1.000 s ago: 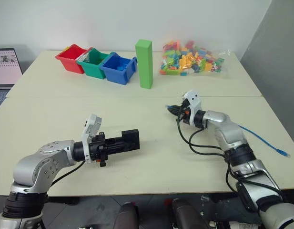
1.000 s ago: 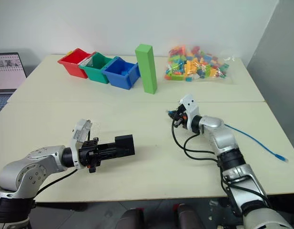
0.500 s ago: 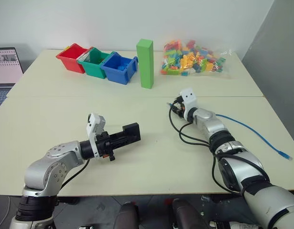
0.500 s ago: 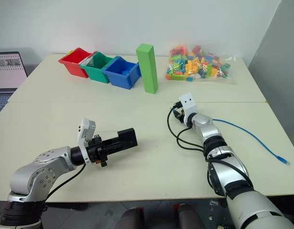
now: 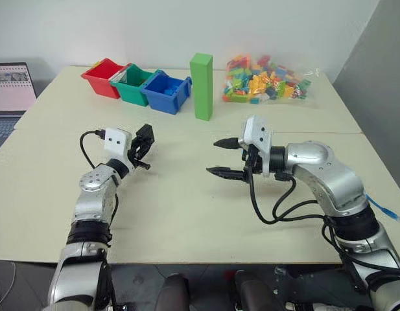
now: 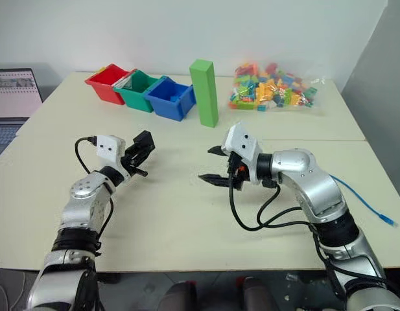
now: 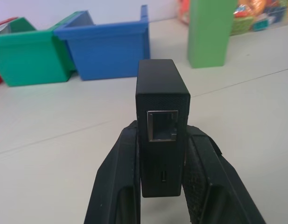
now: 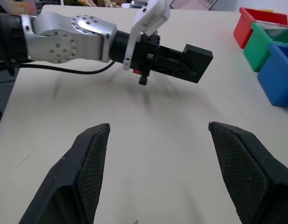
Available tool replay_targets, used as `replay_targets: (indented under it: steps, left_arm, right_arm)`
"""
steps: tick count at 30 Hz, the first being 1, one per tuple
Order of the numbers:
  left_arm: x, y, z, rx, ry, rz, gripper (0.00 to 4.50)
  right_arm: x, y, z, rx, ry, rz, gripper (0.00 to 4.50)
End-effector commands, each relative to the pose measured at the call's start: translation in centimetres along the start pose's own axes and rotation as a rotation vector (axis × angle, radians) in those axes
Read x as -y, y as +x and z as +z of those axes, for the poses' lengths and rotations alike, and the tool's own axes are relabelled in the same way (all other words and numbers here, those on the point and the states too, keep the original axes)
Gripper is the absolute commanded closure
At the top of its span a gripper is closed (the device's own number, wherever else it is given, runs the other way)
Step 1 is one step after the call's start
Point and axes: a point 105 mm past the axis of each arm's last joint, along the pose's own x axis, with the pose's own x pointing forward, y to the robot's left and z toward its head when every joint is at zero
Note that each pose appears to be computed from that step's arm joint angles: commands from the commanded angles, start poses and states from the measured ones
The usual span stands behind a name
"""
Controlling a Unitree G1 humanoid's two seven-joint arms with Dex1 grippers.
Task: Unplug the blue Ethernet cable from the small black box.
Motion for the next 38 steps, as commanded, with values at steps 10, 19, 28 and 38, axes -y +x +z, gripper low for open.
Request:
replay_targets:
  steps: [10,19,28,38]
  left_arm:
    - [-0.5,-0.2,-2.8,-0.029,-0.078,0.046,1.30]
    - [-1.3,-3.8,-1.4,-0.021,0.020,0.034,0.00]
    - [-1.4,-10.6,4.0,-0.063,0.127,0.001,0.00]
    - [-2.3,-14.0,6.9,-0.181,0.076,-0.216,0.00]
  right_arm:
    - [0.5,-0.1,0.3,-0.009,0.003,-0.052,0.86]
    - [0.6,-0.8,-0.8,-0.032,0.017,-0.079,0.86]
    - [2.5,-5.3,-4.0,-0.049,0.084,-0.211,0.86]
    - [2.4,-9.9,-3.8,-0.040,0.138,-0.143,0.86]
